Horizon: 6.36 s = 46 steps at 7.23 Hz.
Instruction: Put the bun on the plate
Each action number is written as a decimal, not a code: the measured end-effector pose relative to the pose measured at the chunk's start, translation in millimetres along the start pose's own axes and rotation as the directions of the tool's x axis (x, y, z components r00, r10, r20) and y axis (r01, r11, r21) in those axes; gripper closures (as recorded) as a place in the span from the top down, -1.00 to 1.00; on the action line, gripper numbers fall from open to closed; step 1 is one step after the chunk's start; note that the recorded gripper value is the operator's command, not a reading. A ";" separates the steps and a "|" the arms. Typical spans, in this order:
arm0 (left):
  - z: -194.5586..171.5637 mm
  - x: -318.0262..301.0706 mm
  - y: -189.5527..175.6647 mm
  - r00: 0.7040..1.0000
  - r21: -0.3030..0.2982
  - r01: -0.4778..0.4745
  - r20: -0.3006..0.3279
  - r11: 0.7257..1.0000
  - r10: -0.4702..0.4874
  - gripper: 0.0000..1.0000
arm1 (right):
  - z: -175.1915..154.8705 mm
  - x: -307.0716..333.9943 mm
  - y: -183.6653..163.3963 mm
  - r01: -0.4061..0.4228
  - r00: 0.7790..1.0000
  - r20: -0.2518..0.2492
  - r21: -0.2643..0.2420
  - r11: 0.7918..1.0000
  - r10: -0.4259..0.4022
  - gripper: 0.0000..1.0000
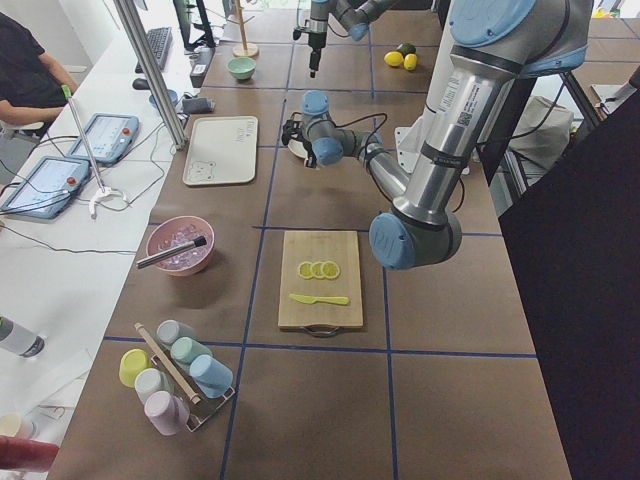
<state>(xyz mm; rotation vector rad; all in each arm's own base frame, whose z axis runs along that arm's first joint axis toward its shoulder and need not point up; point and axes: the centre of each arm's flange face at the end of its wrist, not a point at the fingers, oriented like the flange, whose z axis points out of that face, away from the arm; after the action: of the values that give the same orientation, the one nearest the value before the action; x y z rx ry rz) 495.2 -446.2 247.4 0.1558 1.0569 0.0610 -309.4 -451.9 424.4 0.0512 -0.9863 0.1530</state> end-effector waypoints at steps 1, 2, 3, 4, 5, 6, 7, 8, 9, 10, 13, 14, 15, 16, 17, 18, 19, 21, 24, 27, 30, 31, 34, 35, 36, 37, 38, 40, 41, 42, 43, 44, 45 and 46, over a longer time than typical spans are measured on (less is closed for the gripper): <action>20.4 45.1 -7.0 0.999 0.030 0.046 0.007 0.998 -0.046 -0.45 | 0.5 3.5 0.8 0.006 1.000 -0.004 -0.002 1.000 -0.006 1.00; 38.2 77.3 -11.1 0.996 0.052 0.084 0.017 0.995 -0.085 -0.45 | 0.8 5.0 1.3 0.009 1.000 -0.005 -0.003 1.000 -0.009 1.00; 56.9 100.5 -2.7 0.994 0.075 0.103 0.033 0.992 -0.106 -0.45 | 0.9 5.4 1.5 0.010 1.000 -0.005 -0.003 1.000 -0.010 1.00; 70.7 113.2 8.2 0.993 0.095 0.103 0.047 0.990 -0.108 -0.45 | 1.0 5.5 1.6 0.011 1.000 -0.005 -0.003 1.000 -0.011 1.00; 77.9 121.2 12.5 0.993 0.108 0.101 0.056 0.989 -0.108 -0.43 | 0.9 5.5 1.7 0.011 1.000 -0.005 -0.003 1.000 -0.011 1.00; 83.9 127.0 11.8 0.992 0.113 0.101 0.064 0.988 -0.109 -0.42 | 0.6 5.5 1.8 0.012 1.000 -0.004 -0.002 1.000 -0.012 1.00; 89.2 130.2 10.5 0.991 0.114 0.102 0.072 0.988 -0.110 -0.37 | 0.5 5.7 1.9 0.012 1.000 -0.004 -0.001 1.000 -0.012 1.00; 93.3 132.0 10.1 0.990 0.112 0.104 0.078 0.988 -0.114 -0.35 | 0.4 5.7 1.9 0.012 1.000 -0.004 -0.001 1.000 -0.012 1.00; 95.4 132.7 9.6 0.990 0.112 0.109 0.081 0.988 -0.118 -0.31 | 0.5 5.8 2.0 0.012 1.000 -0.004 -0.001 1.000 -0.012 1.00; 97.6 133.3 8.6 0.989 0.116 0.112 0.086 0.987 -0.122 -0.25 | 0.6 5.6 2.2 0.013 1.000 -0.004 -0.002 1.000 -0.013 1.00; 101.6 135.7 3.3 0.987 0.144 0.111 0.098 0.983 -0.126 0.79 | 0.6 4.2 2.1 0.014 1.000 -0.002 -0.001 1.000 -0.014 1.00; 102.0 135.5 3.0 0.987 0.146 0.111 0.100 0.983 -0.126 0.98 | 0.6 3.9 2.1 0.014 1.000 -0.002 -0.001 1.000 -0.014 1.00; 102.0 135.2 2.7 0.987 0.150 0.110 0.101 0.983 -0.126 0.99 | 0.6 3.8 2.1 0.015 1.000 -0.002 -0.001 1.000 -0.015 1.00; 101.3 135.4 2.4 0.987 0.153 0.110 0.101 0.982 -0.126 0.99 | 0.6 3.8 2.1 0.015 1.000 -0.002 -0.002 1.000 -0.015 1.00; 96.9 136.0 1.3 0.987 0.158 0.111 0.096 0.981 -0.127 0.98 | 0.3 4.1 1.8 0.014 1.000 -0.001 -0.001 1.000 -0.014 1.00; 83.4 134.8 -1.3 0.987 0.167 0.115 0.094 0.979 -0.132 0.98 | -1.9 6.3 -0.2 0.011 1.000 -0.001 0.000 1.000 -0.011 1.00; 55.1 121.4 -0.2 0.984 0.175 0.118 0.110 0.977 -0.139 0.97 | -7.9 13.6 -5.3 0.013 1.000 0.000 0.000 1.000 -0.013 1.00; -9.2 63.3 18.2 0.985 0.181 0.048 0.153 0.982 -0.077 0.97 | -35.2 52.4 -24.4 0.048 0.999 0.004 -0.008 0.999 -0.047 1.00; -80.9 -91.4 23.3 0.962 0.112 -0.118 0.259 0.987 0.086 0.97 | -85.0 142.1 -55.7 0.146 0.987 -0.070 -0.012 0.989 -0.147 1.00; -181.1 -288.7 15.1 0.928 -0.066 -0.234 0.284 0.970 0.243 0.97 | -116.7 249.5 -56.5 0.255 0.953 -0.156 -0.054 0.965 -0.260 1.00; -248.7 -480.1 26.9 0.957 -0.140 -0.238 0.135 0.961 0.257 0.98 | -139.9 317.1 -56.1 0.277 0.946 -0.162 -0.050 0.960 -0.281 1.00; -260.3 -524.9 31.5 0.967 -0.128 -0.213 0.112 0.969 0.228 0.98 | -141.1 325.4 -56.1 0.274 0.947 -0.157 -0.051 0.960 -0.279 1.00; -276.3 -585.8 52.4 0.965 -0.124 -0.151 0.196 0.981 0.174 0.98 | -147.7 331.0 -54.9 0.269 0.950 -0.153 -0.040 0.962 -0.272 1.00; -277.6 -599.2 59.7 0.950 -0.139 -0.137 0.263 0.981 0.170 0.98 | -153.5 330.4 -54.6 0.269 0.952 -0.148 -0.029 0.963 -0.270 1.00; -276.4 -605.7 65.2 0.948 -0.149 -0.123 0.275 0.981 0.161 0.98 | -155.3 332.9 -51.6 0.264 0.953 -0.146 -0.028 0.964 -0.265 1.00; -272.0 -612.8 63.5 0.952 -0.155 -0.109 0.267 0.982 0.148 0.98 | -154.5 336.6 -47.0 0.259 0.954 -0.148 -0.032 0.965 -0.260 1.00; -267.6 -620.0 61.6 0.956 -0.162 -0.097 0.261 0.982 0.137 0.99 | -152.1 339.3 -44.5 0.263 0.952 -0.152 -0.040 0.964 -0.266 1.00; -260.5 -632.9 65.9 0.959 -0.174 -0.070 0.258 0.982 0.114 0.99 | -143.8 351.2 -35.8 0.291 0.938 -0.172 -0.075 0.954 -0.300 1.00; -259.8 -632.6 61.8 0.963 -0.168 -0.043 0.256 0.985 0.086 0.99 | -141.5 355.7 -32.4 0.303 0.932 -0.180 -0.091 0.949 -0.315 1.00; -262.8 -623.4 54.3 0.969 -0.157 0.009 0.246 0.988 0.030 0.99 | -140.7 356.9 -31.2 0.312 0.927 -0.184 -0.101 0.945 -0.326 1.00; -268.0 -609.7 44.3 0.972 -0.159 0.065 0.234 0.985 -0.027 0.99 | -138.7 358.2 -30.2 0.322 0.923 -0.183 -0.119 0.939 -0.339 1.00; -271.9 -600.4 35.6 0.972 -0.168 0.104 0.228 0.980 -0.064 0.99 | -140.2 363.4 -29.2 0.330 0.918 -0.183 -0.145 0.933 -0.353 1.00; -273.5 -597.8 33.2 0.970 -0.174 0.125 0.226 0.977 -0.084 0.99 | -148.4 366.7 -29.1 0.332 0.915 -0.179 -0.174 0.927 -0.361 1.00; -274.1 -597.2 32.6 0.970 -0.174 0.129 0.225 0.976 -0.088 0.99 | -159.2 358.5 -35.4 0.317 0.919 -0.176 -0.202 0.927 -0.352 1.00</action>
<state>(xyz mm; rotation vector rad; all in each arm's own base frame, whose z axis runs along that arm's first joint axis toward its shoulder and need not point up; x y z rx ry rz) -35.9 -461.6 635.4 -0.0658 0.8350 0.0427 21.8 -431.2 636.4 0.0464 -0.7630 -0.2394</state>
